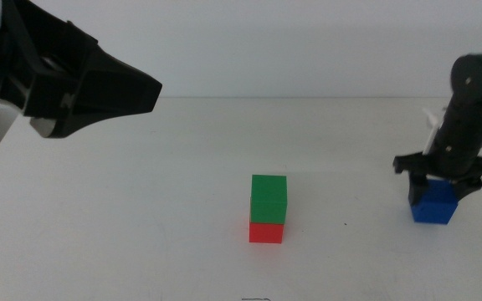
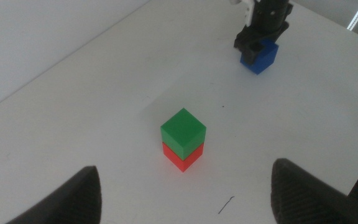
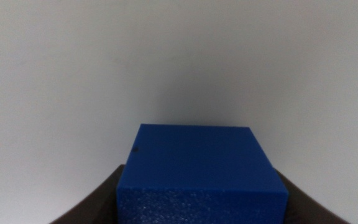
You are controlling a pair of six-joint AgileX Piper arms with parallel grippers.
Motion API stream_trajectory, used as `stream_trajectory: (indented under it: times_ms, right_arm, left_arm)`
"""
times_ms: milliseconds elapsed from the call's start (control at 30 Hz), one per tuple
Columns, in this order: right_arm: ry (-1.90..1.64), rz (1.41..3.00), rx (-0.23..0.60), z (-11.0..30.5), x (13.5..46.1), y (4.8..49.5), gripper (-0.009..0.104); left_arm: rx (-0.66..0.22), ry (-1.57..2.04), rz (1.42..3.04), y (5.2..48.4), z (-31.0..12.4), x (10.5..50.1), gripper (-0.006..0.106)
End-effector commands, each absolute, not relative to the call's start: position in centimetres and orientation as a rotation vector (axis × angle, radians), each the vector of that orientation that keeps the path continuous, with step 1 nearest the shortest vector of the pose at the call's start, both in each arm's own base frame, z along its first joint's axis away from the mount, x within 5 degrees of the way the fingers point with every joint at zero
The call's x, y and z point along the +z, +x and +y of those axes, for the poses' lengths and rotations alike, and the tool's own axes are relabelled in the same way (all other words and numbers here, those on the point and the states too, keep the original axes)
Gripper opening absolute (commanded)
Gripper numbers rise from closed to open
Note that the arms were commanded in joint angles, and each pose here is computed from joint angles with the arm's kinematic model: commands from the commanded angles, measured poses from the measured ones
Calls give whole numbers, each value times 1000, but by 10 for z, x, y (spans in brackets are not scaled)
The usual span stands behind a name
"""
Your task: Stack red cubes first, then green, then blue cubes in a specific spot.
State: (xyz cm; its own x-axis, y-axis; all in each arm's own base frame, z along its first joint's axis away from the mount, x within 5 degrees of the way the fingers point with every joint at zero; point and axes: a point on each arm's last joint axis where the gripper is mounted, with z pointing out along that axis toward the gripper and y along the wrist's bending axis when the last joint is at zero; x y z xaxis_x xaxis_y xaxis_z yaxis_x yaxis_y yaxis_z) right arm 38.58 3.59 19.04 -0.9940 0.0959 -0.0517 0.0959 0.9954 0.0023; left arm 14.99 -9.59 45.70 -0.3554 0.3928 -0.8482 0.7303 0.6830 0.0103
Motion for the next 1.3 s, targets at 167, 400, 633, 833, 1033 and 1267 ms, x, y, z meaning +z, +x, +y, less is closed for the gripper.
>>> stream_trajectory:
  times_ms: [167, 400, 633, 833, 1033, 1267]
  right_arm:
    - [182, 2974, 96, 37, 290, 345, -1]
    - [220, 2930, 134, 43, 320, 323, -1]
    - [146, 2891, 24, 75, 328, 314, -1]
    - [36, 2815, 100, 129, 350, 310, -1]
    - [32, 2784, 155, 176, 355, 310, -1]
    - [-1, 2795, 244, 229, 350, 307, -1]
  left_arm:
    - [-490, 807, 1902, 147, -95, 472, 93]
    - [-490, 807, 1902, 147, -95, 472, 93]
    - [-490, 807, 1902, 147, -95, 472, 93]
    - [-490, 807, 1902, 147, -95, 472, 93]
    - [-490, 807, 1902, 147, -95, 472, 93]
    - [-490, 807, 1902, 147, -95, 472, 93]
